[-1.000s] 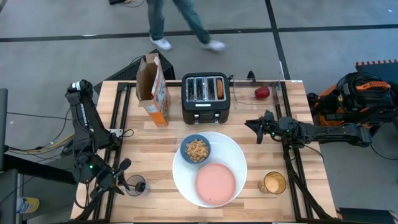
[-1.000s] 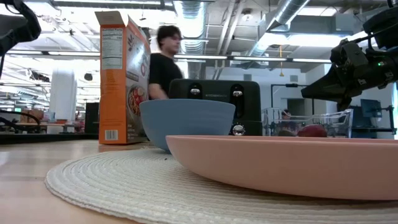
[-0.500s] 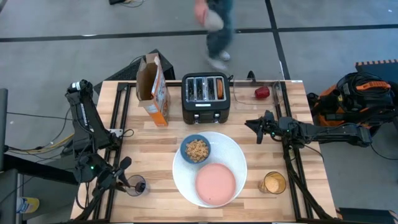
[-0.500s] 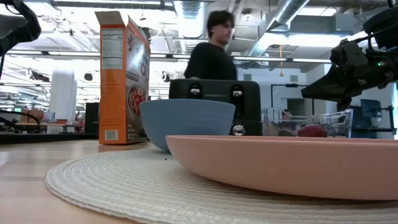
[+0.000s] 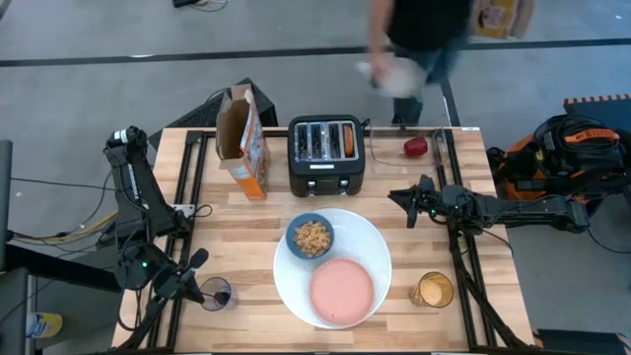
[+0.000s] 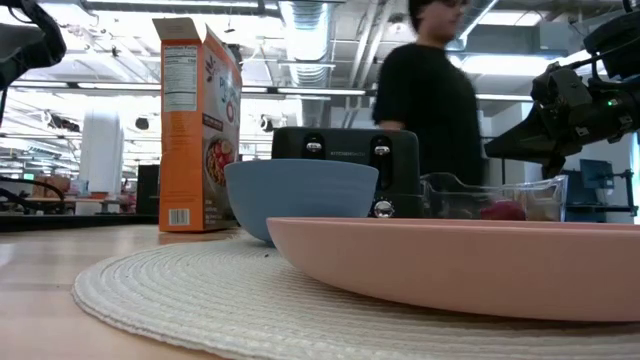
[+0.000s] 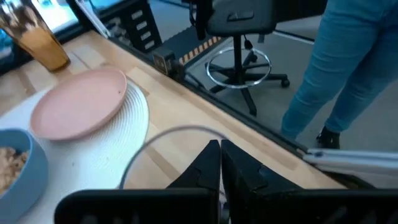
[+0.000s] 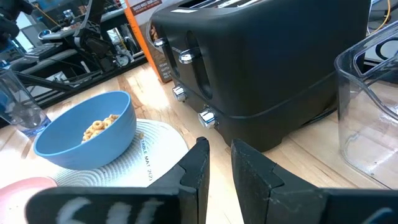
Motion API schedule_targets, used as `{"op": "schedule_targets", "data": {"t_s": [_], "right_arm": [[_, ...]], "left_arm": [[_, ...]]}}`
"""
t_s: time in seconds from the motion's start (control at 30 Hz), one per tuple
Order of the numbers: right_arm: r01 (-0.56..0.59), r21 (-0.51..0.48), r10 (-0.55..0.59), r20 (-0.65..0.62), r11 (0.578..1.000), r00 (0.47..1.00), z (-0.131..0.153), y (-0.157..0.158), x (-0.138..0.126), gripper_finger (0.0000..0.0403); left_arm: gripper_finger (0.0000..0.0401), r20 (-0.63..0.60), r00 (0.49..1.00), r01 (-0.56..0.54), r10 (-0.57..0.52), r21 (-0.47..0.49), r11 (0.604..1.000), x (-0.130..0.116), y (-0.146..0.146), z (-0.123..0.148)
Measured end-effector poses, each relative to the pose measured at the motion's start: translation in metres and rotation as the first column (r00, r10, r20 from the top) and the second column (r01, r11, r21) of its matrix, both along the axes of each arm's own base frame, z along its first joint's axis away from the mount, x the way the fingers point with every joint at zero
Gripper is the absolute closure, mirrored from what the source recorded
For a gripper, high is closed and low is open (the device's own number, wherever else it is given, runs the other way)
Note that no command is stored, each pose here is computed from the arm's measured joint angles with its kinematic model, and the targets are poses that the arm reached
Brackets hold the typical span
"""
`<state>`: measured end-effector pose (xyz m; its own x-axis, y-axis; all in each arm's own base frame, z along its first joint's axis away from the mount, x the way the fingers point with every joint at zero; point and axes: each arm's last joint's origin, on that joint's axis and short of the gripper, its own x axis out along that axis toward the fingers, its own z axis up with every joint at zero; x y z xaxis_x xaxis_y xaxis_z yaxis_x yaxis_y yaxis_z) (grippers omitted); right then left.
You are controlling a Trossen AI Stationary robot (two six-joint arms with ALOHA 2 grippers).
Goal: Arrange a breakfast setting
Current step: Put the black spoon on the table mat
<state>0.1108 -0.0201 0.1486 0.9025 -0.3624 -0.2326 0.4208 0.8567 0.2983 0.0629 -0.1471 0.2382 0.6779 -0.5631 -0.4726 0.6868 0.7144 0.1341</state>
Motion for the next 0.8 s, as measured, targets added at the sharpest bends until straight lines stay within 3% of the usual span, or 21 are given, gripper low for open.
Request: {"op": "schedule_targets", "data": {"t_s": [0.8], "right_arm": [[0.000,0.000,0.000,0.000,1.000,1.000,0.0000,0.0000,0.0000,0.0312]], "left_arm": [[0.0401,-0.035,0.999,-0.031,0.033,0.055,0.998,-0.0008,0.0042,-0.0061]]}}
